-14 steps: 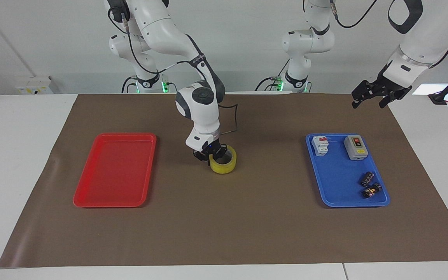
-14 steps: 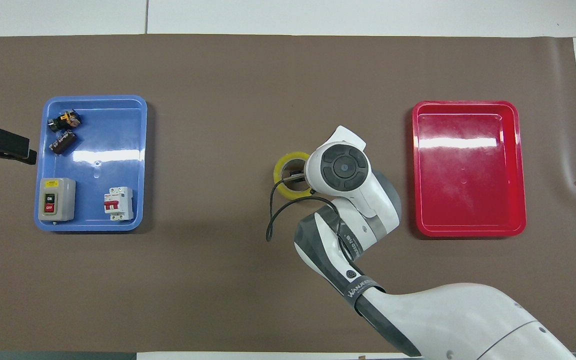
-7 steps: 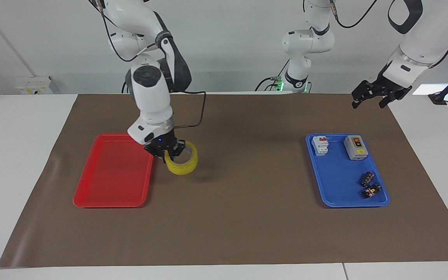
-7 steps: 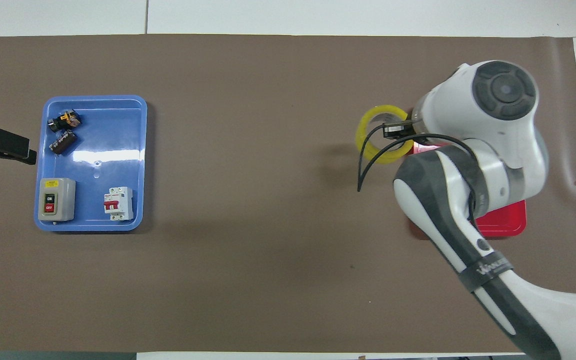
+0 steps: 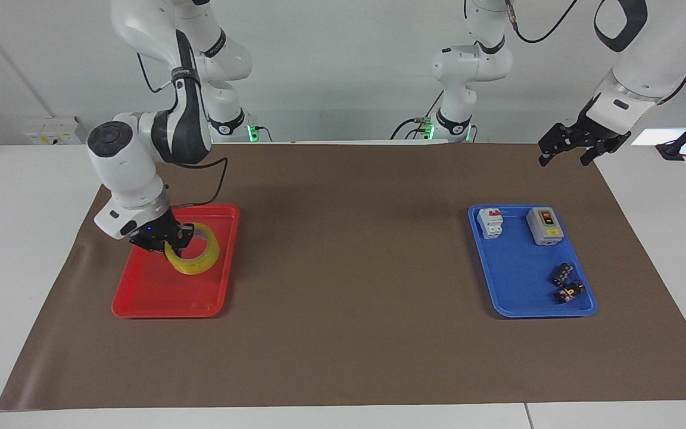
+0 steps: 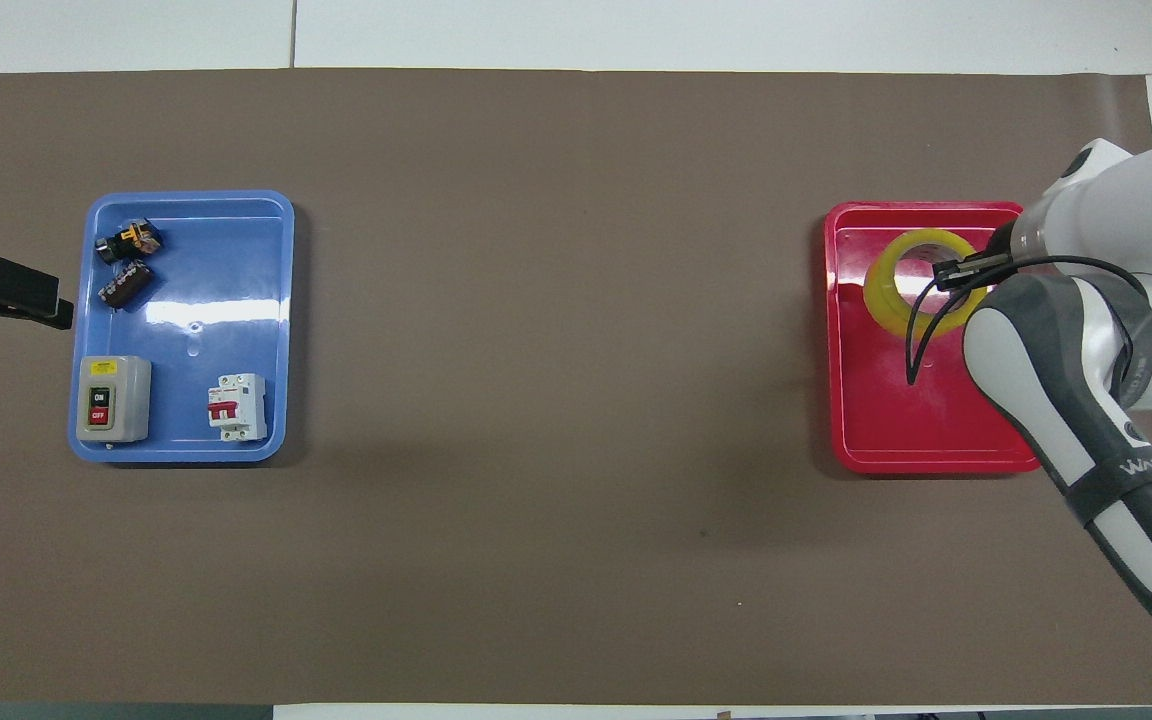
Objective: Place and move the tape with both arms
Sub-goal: 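Lift the tape with the right gripper and carry it over the red tray, then lower the tape into the red tray and open the right gripper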
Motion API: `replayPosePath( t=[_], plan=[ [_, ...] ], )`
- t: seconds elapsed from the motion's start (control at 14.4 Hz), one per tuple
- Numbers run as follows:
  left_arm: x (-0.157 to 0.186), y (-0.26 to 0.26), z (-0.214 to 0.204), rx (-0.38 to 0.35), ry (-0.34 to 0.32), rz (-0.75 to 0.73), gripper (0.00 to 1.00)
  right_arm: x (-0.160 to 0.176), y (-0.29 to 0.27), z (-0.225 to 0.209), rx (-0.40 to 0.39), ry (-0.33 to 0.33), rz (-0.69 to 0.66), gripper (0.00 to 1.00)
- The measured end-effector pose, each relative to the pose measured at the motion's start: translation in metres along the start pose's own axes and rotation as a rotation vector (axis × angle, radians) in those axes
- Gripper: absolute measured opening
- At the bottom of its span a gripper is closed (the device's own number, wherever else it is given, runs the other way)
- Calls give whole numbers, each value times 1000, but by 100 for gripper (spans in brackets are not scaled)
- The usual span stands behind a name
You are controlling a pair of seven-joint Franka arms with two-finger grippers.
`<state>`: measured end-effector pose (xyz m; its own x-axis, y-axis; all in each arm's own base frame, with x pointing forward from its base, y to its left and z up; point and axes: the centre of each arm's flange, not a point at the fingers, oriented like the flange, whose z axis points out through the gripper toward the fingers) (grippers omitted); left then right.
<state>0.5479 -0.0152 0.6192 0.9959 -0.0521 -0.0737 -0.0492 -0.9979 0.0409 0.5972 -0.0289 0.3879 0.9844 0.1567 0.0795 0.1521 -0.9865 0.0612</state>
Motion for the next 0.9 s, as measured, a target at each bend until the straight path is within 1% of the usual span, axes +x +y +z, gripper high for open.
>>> replayPosePath(
  t=[0.14, 0.35, 0.55, 0.76, 0.9],
  plan=[
    [0, 0, 0, 0, 0, 0, 100, -17, 15, 18, -5, 19, -17, 22],
    [0, 0, 0, 0, 0, 0, 100, -34, 19, 35, -8, 36, -28, 22],
    [0, 0, 0, 0, 0, 0, 100, -41, 20, 44, -5, 25, -22, 22],
    [0, 0, 0, 0, 0, 0, 100, -44, 24, 47, -10, 46, -14, 22],
    [0, 0, 0, 0, 0, 0, 100, -47, 23, 52, -9, 47, -15, 22]
  ],
)
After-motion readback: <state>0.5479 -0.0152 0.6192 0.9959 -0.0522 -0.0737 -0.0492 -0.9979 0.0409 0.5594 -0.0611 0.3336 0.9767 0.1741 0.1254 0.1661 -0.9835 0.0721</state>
